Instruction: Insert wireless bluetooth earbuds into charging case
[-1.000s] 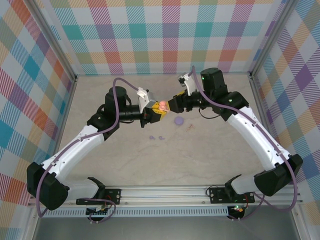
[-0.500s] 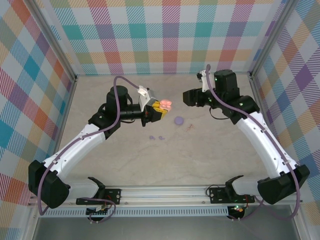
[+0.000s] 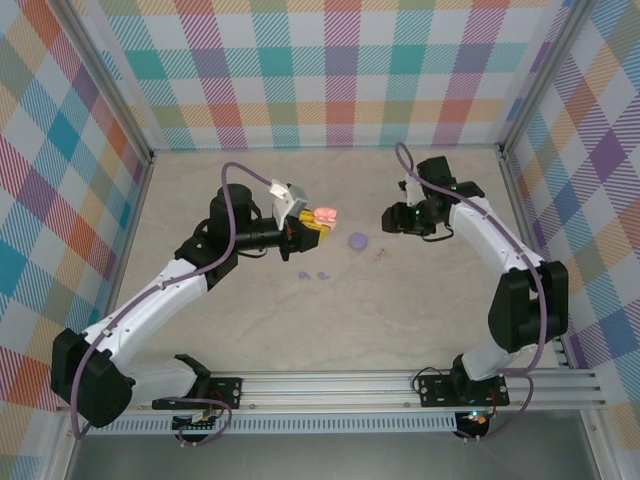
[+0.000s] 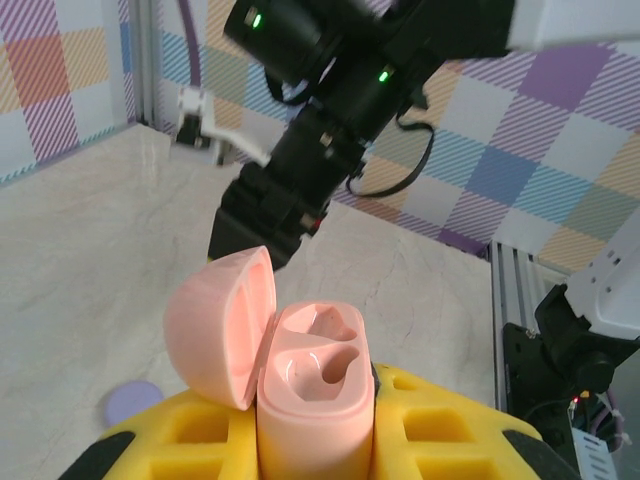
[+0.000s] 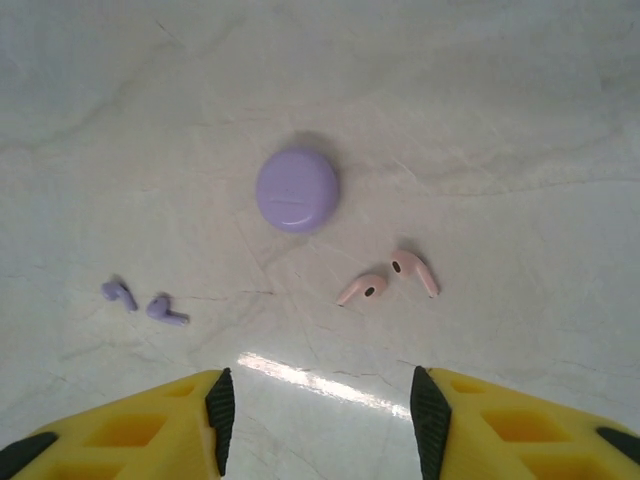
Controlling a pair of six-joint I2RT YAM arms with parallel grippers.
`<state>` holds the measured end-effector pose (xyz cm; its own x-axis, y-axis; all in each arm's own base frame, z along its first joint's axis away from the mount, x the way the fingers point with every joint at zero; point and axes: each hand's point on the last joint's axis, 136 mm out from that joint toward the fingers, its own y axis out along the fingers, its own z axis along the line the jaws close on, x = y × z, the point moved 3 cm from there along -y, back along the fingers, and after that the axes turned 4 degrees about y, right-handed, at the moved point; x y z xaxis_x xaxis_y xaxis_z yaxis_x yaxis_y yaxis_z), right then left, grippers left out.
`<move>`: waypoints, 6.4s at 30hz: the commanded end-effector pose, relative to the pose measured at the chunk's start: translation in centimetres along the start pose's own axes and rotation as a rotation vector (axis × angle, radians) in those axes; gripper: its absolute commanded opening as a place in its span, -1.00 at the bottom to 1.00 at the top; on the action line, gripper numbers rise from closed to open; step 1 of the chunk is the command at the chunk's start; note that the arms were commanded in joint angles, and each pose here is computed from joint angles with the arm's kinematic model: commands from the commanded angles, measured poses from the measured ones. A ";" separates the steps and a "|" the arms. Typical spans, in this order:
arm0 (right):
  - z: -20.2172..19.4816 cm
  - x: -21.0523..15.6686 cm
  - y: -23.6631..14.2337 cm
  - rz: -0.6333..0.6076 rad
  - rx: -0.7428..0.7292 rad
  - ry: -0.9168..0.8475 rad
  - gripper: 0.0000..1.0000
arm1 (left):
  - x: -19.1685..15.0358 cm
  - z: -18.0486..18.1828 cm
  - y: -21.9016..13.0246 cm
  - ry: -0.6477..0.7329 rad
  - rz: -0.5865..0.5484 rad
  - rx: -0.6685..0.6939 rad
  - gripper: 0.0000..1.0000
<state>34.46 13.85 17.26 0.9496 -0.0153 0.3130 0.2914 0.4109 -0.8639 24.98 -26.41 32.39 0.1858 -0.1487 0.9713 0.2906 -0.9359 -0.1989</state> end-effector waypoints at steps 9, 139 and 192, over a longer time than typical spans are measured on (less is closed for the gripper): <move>-1.8 -1.1 4.8 0.210 -0.014 -0.111 -0.22 | 1.7 -1.1 -0.7 0.010 -0.062 -0.001 -0.86; -7.6 -2.9 11.6 0.410 -0.336 -0.241 -0.58 | 0.8 -1.0 -1.1 -0.013 -0.018 0.035 -0.87; 14.7 -0.6 -12.6 -0.431 0.509 -0.341 -0.61 | -2.5 2.4 3.6 -0.240 -0.097 0.090 -0.91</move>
<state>29.13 21.43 29.84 0.7219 0.0053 0.6919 0.4403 0.7679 -0.4653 28.81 -28.05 25.96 0.4624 -0.0284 0.8862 0.4181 -0.8744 -0.2462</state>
